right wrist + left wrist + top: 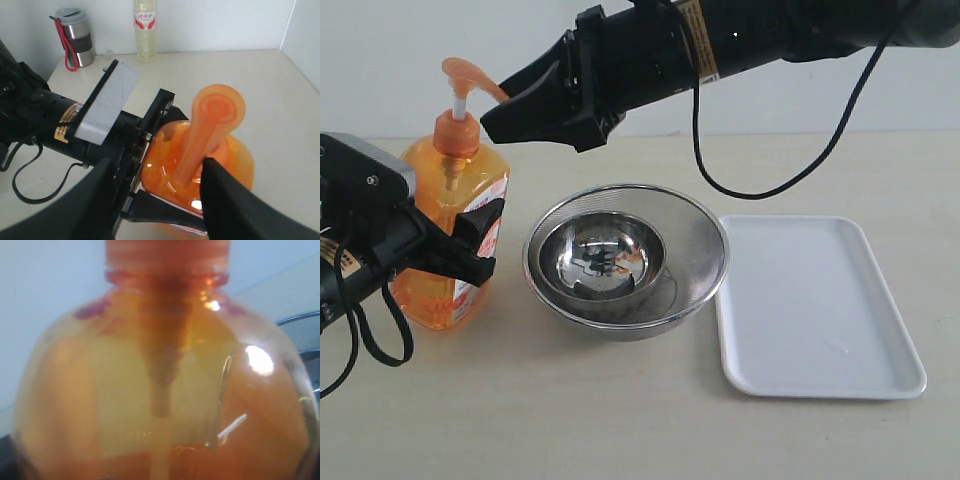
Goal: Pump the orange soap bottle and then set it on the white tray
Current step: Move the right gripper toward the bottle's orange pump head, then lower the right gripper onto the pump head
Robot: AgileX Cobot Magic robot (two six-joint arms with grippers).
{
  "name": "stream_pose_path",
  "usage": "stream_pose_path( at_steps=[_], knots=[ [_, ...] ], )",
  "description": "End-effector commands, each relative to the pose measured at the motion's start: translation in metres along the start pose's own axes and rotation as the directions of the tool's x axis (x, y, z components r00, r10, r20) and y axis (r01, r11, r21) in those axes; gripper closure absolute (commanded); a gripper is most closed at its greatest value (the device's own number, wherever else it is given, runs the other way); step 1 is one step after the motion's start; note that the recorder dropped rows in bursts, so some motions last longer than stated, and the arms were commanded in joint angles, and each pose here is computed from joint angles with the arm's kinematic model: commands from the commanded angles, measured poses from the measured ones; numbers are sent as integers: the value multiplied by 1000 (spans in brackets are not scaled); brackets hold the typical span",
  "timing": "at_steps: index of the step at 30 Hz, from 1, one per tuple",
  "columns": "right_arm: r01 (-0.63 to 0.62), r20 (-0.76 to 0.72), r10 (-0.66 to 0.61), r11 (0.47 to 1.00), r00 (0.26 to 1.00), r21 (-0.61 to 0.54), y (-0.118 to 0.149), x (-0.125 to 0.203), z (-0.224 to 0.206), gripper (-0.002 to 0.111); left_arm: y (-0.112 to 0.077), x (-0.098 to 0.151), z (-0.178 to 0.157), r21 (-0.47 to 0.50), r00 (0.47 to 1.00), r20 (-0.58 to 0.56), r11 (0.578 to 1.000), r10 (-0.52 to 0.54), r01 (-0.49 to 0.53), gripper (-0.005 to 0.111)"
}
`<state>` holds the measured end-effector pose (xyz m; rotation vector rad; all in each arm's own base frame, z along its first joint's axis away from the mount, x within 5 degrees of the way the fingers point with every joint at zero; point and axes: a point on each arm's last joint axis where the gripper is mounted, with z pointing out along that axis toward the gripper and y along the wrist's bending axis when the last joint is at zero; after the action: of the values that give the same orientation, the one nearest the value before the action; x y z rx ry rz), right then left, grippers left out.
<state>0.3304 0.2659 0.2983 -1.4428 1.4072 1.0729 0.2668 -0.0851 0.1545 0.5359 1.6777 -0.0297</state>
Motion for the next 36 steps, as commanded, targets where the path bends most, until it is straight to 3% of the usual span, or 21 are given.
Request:
stream_pose_path(
  at_steps=[1, 8, 22, 26, 33, 36],
  knots=[
    [-1, 9, 1, 1000, 1000, -19, 3, -5, 0, 62, 1, -11, 1, -15, 996, 90, 1000, 1, 0, 102],
    [-84, -6, 86, 984, 996, 156, -12, -2, -1, 62, 1, -11, 1, -15, 996, 90, 1000, 1, 0, 102],
    [-77, -11, 81, 974, 997, 213, -17, -2, -2, 62, 1, -11, 1, -15, 996, 90, 1000, 1, 0, 102],
    [-57, 10, 56, 979, 998, 196, -9, -16, -10, 46, 1, -11, 1, -15, 996, 90, 1000, 1, 0, 102],
    [-7, 65, -8, 972, 998, 233, 11, -56, -33, 47, 1, -11, 2, -16, 996, 80, 999, 46, -45, 102],
    [-49, 78, 32, 972, 996, 231, 12, -58, -34, 61, 1, -11, 2, -17, 995, 80, 998, 57, -56, 102]
  ],
)
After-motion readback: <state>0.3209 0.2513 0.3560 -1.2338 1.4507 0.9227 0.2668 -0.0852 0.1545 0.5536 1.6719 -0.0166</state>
